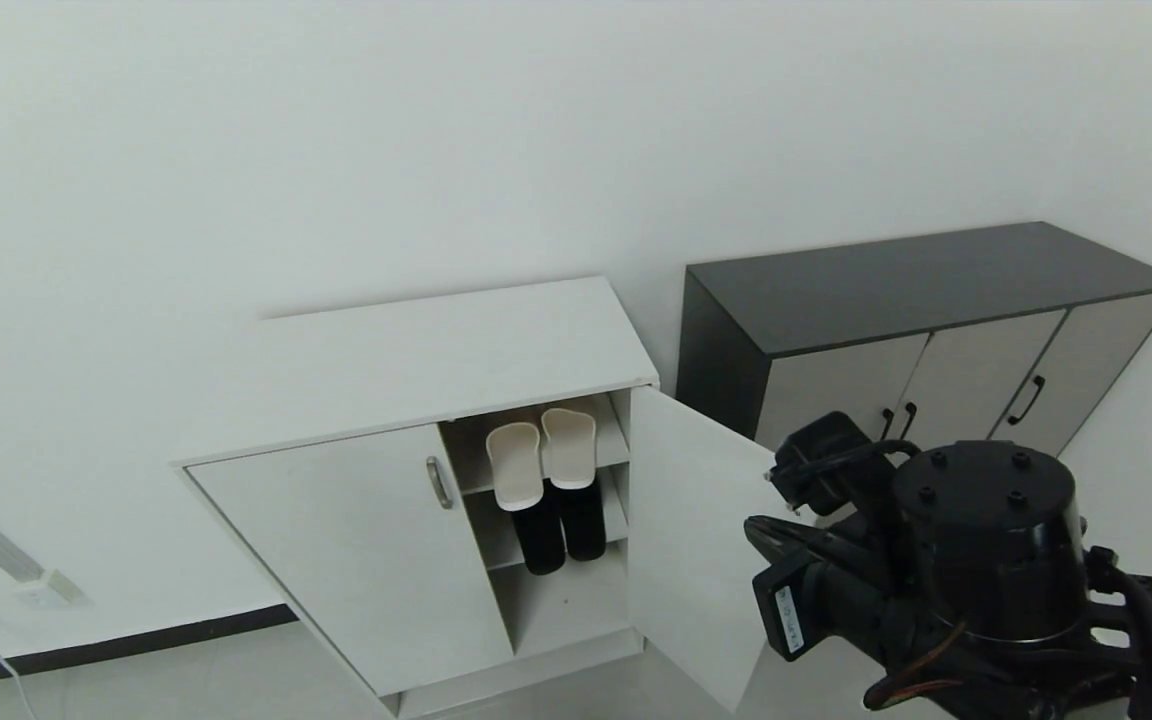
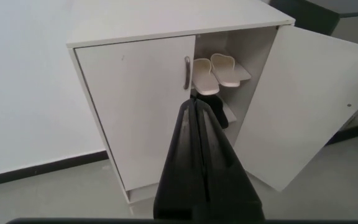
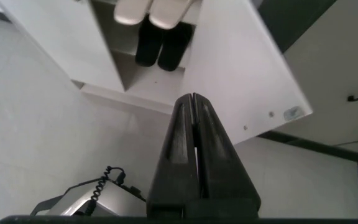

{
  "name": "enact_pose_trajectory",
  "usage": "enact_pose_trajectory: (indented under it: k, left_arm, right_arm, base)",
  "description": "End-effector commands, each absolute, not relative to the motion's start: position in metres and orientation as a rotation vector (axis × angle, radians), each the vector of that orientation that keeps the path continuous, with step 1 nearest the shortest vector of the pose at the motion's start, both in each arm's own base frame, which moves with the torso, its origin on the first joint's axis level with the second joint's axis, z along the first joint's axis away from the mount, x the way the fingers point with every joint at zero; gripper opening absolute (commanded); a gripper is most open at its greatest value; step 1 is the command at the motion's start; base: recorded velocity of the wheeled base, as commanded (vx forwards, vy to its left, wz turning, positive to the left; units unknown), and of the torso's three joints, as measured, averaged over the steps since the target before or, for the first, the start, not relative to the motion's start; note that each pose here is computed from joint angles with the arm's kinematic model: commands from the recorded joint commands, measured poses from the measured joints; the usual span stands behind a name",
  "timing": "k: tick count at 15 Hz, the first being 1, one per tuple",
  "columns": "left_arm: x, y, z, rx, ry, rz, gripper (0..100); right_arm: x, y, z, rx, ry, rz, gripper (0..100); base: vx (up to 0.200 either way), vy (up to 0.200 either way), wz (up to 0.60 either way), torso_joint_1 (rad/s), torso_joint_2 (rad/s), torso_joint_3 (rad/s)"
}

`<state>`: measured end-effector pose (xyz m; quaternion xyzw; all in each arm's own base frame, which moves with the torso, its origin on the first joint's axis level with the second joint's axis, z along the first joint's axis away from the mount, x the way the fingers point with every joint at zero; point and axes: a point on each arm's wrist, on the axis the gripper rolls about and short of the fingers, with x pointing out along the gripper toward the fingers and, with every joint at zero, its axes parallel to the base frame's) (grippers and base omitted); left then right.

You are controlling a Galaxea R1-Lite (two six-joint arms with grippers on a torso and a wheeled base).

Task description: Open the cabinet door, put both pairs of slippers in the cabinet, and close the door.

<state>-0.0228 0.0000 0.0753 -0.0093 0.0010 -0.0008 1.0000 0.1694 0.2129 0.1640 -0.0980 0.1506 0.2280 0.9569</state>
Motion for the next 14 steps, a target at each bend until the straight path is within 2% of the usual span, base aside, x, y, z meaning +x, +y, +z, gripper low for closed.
enact_pose_trajectory:
  k: [1,2,7,11,14]
  left_arm:
    - [-0.023,0.0,0.075,-0.02,0.003,-0.002,0]
    - [-0.023,0.0,0.075,-0.02,0.003,0.0,0]
    - [-0.023,0.0,0.075,-0.02,0.003,-0.003,0]
    - [-0.023,0.0,0.075,-0.018,0.003,-0.002,0]
    - [-0.023,0.0,0.075,-0.018,0.003,-0.003,0]
  right_arm:
    - [0.17,0.214,0.164,-0.194,0.299,0.462,0]
    - [0.171,0.215,0.166,-0.188,0.283,0.466,0]
    - [0.201,0.211,0.156,-0.212,0.261,0.383,0]
    - [0.266,0.199,0.151,-0.168,0.274,0.254,0]
    - [0.301,0.192,0.147,-0.14,0.272,0.228,0]
  base:
    - [-0.2,0.0,0.0,-0.017,0.0,0.007]
    - [-0.2,0.0,0.0,-0.017,0.0,0.002]
    - [0.0,0.0,0.0,0.0,0.0,0.0]
    - [0.0,0.0,0.0,0.0,0.0,0.0]
    - [0.0,0.0,0.0,0.0,0.0,0.0]
